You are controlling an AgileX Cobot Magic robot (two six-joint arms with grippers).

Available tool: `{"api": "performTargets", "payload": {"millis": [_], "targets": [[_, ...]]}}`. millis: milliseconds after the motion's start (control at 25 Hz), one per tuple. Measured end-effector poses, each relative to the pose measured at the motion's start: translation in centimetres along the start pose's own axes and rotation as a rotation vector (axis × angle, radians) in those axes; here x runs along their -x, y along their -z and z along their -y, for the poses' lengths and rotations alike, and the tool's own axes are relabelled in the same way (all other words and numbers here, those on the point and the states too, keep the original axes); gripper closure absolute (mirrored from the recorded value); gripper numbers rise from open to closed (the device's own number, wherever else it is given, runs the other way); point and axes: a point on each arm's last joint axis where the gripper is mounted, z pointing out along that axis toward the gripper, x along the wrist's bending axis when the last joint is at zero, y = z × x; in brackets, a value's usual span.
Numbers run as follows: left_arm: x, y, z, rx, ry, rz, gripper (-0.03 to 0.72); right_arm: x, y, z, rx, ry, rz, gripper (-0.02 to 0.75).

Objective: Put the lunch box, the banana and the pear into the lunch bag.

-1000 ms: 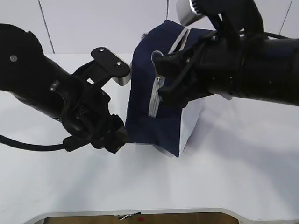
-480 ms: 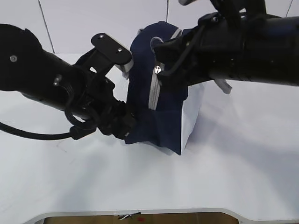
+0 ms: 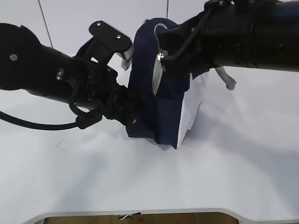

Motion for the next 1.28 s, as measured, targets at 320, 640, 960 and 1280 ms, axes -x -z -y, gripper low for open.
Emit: {"api": "performTargets", "payload": {"millis": [320,640,960,1280], "targets": [[0.1,0.3,0.1,-0.020,-0.006,0.008,0.671,0.2,0.0,0.0,-0.003,-0.003,0.007,0.721],[0.3,1.3,1.8,-0.040,-0.012,0.006,0.676,3.5,0.3,-0.4,0.013,-0.036,0.111,0.721],[0.5,2.7,3.5,-0.038,-0.015,0.001,0.676,6.9,0.1,0.6,-0.011,-0.049,0.217,0.721],[0.8,3.9,4.8,-0.053,-0.016,0.004,0.676,9.4,-3.5,2.3,-0.056,-0.066,0.263,0.721]]}}
